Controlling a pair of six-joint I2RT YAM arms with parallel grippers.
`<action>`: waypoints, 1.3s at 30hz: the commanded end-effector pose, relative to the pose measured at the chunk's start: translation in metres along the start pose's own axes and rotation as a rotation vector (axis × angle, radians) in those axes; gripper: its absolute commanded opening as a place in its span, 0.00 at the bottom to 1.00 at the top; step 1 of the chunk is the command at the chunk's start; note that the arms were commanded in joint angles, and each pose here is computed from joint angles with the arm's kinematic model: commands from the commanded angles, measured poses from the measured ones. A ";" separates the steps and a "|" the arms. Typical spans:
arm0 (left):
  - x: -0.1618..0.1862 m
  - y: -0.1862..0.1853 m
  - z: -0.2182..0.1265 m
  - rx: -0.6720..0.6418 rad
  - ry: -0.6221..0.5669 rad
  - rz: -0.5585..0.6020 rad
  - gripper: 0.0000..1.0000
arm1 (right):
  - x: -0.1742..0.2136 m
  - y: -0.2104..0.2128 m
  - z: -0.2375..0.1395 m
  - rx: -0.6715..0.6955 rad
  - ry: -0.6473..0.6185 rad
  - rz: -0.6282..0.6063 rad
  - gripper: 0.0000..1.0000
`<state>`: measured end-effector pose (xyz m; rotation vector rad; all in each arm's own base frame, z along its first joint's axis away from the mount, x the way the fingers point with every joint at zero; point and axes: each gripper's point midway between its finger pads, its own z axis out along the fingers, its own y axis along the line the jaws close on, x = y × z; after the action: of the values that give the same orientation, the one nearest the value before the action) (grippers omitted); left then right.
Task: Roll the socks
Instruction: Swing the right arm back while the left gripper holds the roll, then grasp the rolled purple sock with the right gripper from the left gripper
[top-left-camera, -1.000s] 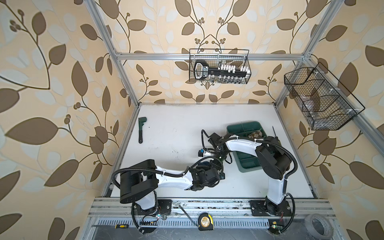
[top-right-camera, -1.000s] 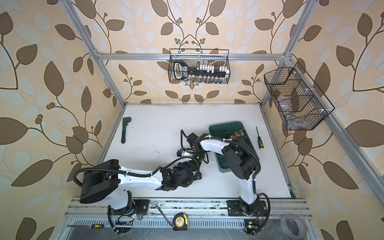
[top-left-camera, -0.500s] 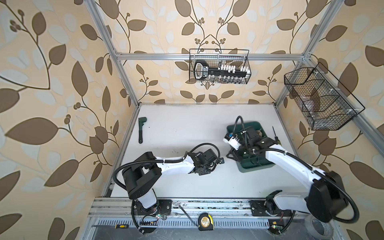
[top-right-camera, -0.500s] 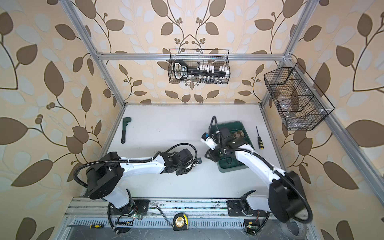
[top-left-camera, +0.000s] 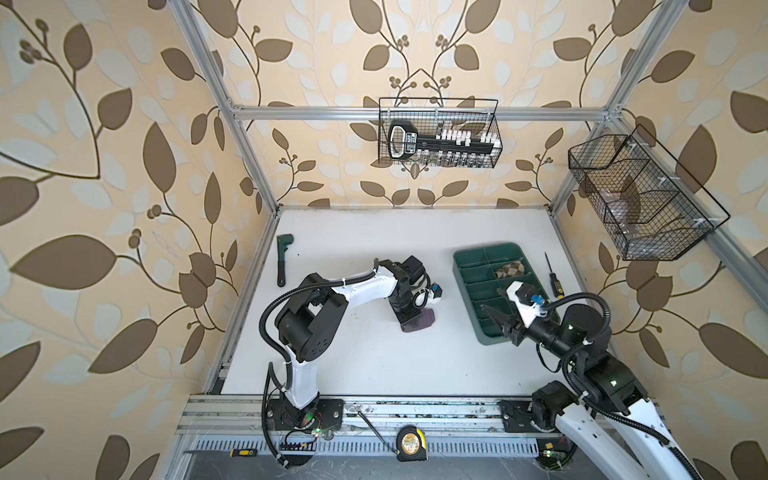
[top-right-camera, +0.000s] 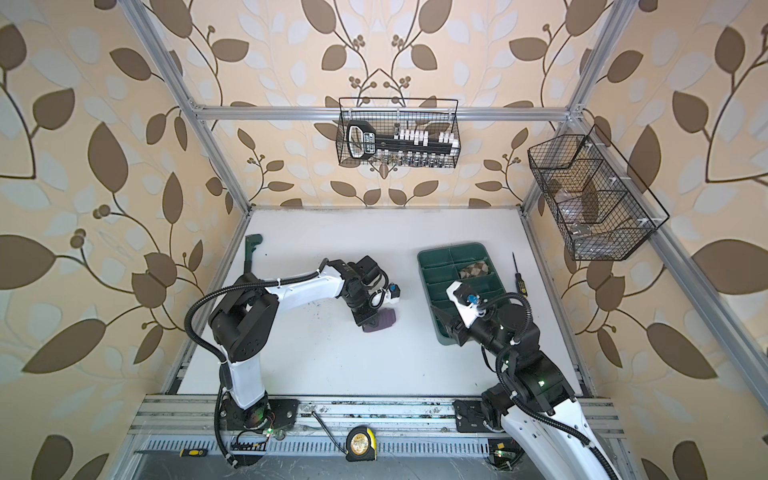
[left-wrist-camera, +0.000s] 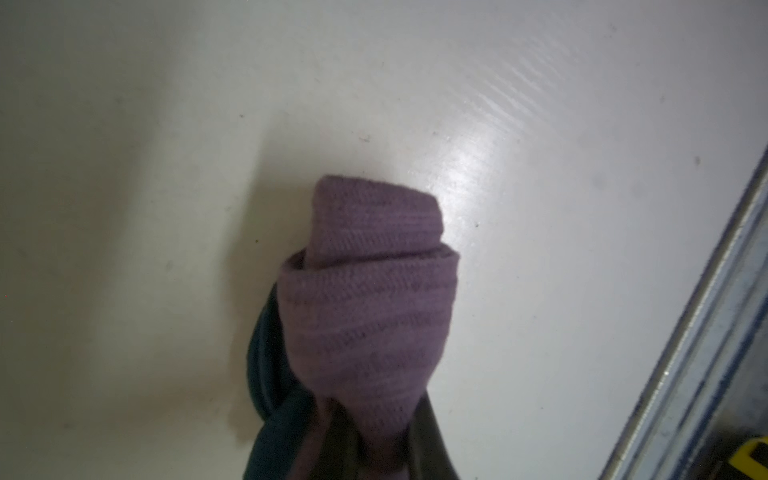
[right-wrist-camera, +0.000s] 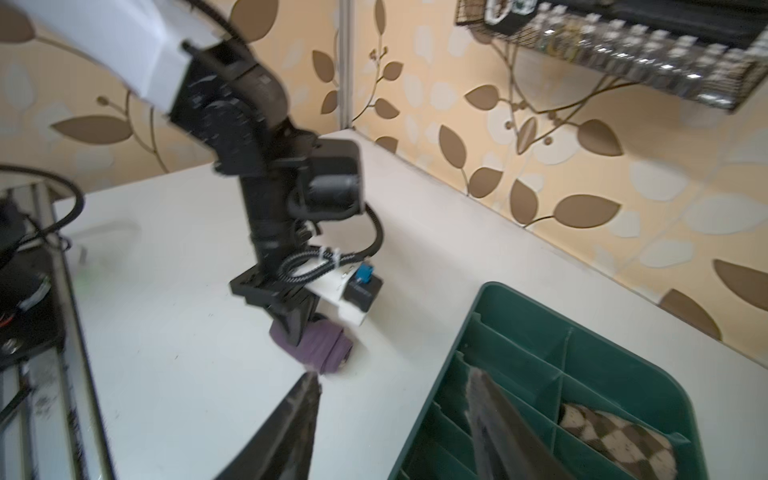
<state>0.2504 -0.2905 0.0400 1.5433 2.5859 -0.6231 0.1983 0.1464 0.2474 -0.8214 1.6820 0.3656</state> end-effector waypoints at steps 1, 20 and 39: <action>0.048 -0.009 0.031 0.153 0.194 -0.160 0.00 | 0.039 0.028 0.015 -0.078 0.143 -0.225 0.59; 0.044 0.017 0.033 0.228 0.195 -0.318 0.00 | 0.097 0.107 0.178 -0.150 0.346 -0.976 0.73; 0.035 0.015 0.024 0.232 0.145 -0.320 0.00 | 0.182 0.115 0.199 -0.352 0.596 -0.932 0.00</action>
<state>0.2614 -0.2822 0.0387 1.2301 2.8622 -1.0667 0.2729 0.2914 0.0308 -1.8491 1.5237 -0.4110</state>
